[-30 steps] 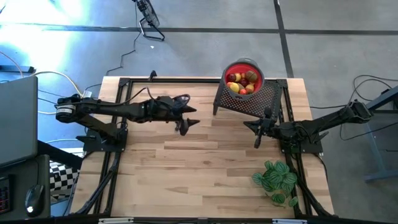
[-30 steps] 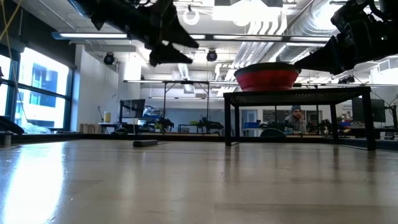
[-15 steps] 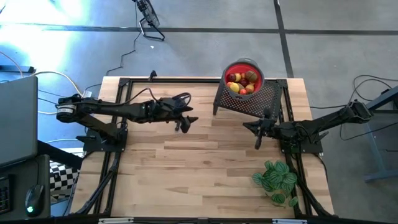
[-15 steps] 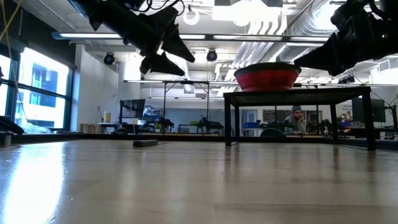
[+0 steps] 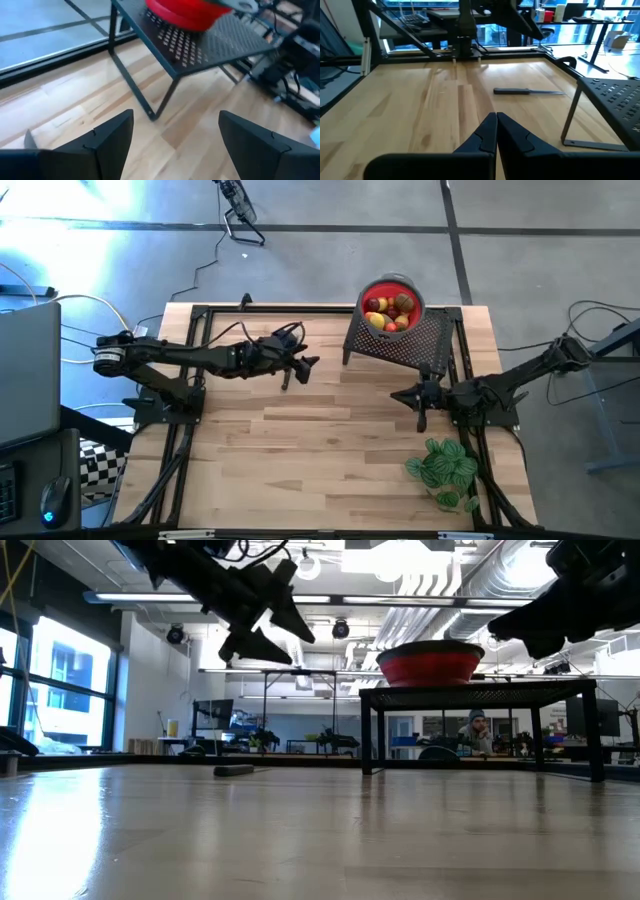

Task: Pick & Place Fruit
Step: Put the black knife on the shelf

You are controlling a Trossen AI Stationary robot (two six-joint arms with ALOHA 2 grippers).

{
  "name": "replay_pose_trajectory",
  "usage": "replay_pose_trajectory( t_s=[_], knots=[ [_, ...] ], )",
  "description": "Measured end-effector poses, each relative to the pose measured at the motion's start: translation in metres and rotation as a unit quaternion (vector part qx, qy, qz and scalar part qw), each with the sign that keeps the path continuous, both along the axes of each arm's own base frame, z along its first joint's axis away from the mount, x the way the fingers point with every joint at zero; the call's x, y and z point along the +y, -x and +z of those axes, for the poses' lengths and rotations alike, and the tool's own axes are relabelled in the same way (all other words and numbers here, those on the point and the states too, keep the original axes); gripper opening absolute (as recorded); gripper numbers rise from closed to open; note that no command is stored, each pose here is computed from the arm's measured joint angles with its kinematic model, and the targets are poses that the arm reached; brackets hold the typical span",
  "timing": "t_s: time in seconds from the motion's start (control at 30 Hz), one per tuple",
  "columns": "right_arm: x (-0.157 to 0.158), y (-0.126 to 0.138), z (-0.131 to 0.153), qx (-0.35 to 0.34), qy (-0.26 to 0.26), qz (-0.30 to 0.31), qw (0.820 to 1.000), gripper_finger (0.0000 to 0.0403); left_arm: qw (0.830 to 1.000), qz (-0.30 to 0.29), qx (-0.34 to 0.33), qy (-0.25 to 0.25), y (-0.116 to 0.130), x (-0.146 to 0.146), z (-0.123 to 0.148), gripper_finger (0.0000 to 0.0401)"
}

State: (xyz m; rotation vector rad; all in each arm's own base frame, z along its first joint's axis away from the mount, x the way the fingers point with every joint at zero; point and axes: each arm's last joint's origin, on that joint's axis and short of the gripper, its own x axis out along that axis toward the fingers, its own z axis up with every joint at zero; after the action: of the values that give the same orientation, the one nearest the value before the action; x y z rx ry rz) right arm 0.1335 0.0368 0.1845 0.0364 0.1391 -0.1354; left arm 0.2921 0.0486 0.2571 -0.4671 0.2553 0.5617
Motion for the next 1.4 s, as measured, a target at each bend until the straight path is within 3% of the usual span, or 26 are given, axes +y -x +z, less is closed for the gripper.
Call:
replay_pose_trajectory(
  t_s=[0.43, 0.83, 1.03, 1.2, 1.4],
  knots=[
    [0.001, 0.000, -0.001, 0.004, 0.002, 0.002, 1.000, 0.0003, 0.998, 0.052, -0.005, 0.028, -0.015, 0.011, -0.019, 0.0287],
    [0.001, 0.000, -0.004, 0.018, 0.006, 0.001, 1.000, 0.0003, 0.989, 0.086, 0.104, 0.057, -0.033, 0.040, -0.027, 0.0287],
    [0.001, 0.000, -0.004, 0.018, 0.006, 0.001, 1.000, 0.0003, 0.975, 0.105, 0.164, 0.108, -0.034, 0.040, -0.045, 0.0287],
    [0.001, 0.000, -0.004, 0.019, 0.006, 0.001, 1.000, 0.0002, 0.953, 0.128, 0.209, 0.177, -0.024, 0.036, -0.056, 0.0287],
    [0.001, 0.000, -0.004, 0.020, 0.008, 0.002, 1.000, 0.0002, 0.931, 0.162, 0.252, 0.208, -0.013, 0.034, -0.063, 0.0287]
  ],
)
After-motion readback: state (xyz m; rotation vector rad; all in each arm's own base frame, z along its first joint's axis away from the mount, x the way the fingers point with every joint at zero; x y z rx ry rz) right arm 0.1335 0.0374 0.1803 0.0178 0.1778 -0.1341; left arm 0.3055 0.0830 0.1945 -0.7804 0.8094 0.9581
